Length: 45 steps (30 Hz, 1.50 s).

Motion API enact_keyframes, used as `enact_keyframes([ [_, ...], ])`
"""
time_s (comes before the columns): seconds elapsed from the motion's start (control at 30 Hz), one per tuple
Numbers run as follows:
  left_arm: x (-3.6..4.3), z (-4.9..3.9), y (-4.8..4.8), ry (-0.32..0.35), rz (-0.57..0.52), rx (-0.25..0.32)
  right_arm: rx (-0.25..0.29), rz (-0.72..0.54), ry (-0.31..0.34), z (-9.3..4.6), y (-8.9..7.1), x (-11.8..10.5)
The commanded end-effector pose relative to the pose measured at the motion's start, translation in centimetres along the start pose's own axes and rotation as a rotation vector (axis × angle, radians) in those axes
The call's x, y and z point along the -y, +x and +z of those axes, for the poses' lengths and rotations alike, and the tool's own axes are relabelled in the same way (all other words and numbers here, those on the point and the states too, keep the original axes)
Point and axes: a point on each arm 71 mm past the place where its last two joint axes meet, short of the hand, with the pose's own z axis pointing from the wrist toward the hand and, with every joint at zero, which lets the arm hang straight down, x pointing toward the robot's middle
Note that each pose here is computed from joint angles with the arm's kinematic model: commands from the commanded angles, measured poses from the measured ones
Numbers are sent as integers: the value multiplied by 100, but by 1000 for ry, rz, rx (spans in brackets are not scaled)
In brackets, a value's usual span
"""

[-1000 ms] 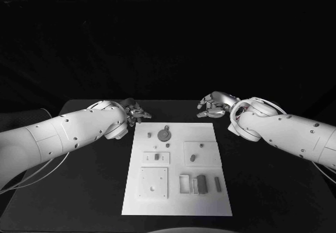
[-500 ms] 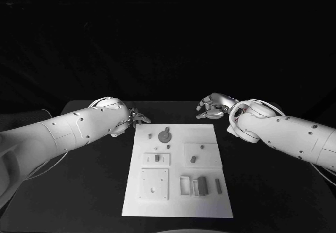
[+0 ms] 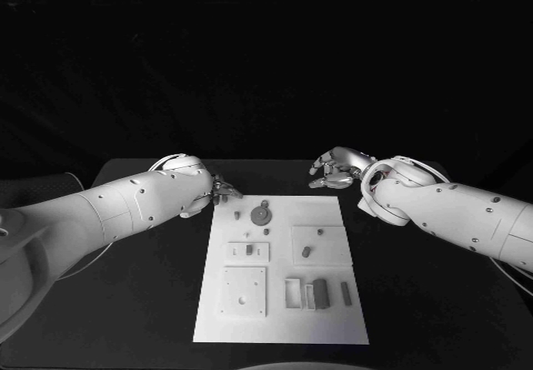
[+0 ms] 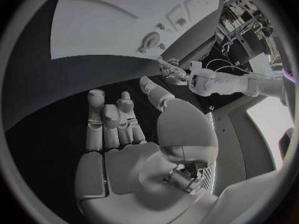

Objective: Assemble the parts on the task board

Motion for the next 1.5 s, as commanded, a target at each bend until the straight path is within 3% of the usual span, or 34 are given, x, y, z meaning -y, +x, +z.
enact_keyframes([
  [0.03, 40, 4, 45, 16, 22, -32, -13, 0, -6, 0, 13, -7],
  [0.33, 50, 8, 136, 11, 60, -100, -14, 1, -6, 4, 17, -12],
  [0.8, 85, 22, 222, 32, 40, -125, -18, 1, -8, 12, 28, -24],
  [1.5, 152, -2, 269, 61, 34, -147, -26, 1, -6, 16, 40, -25],
])
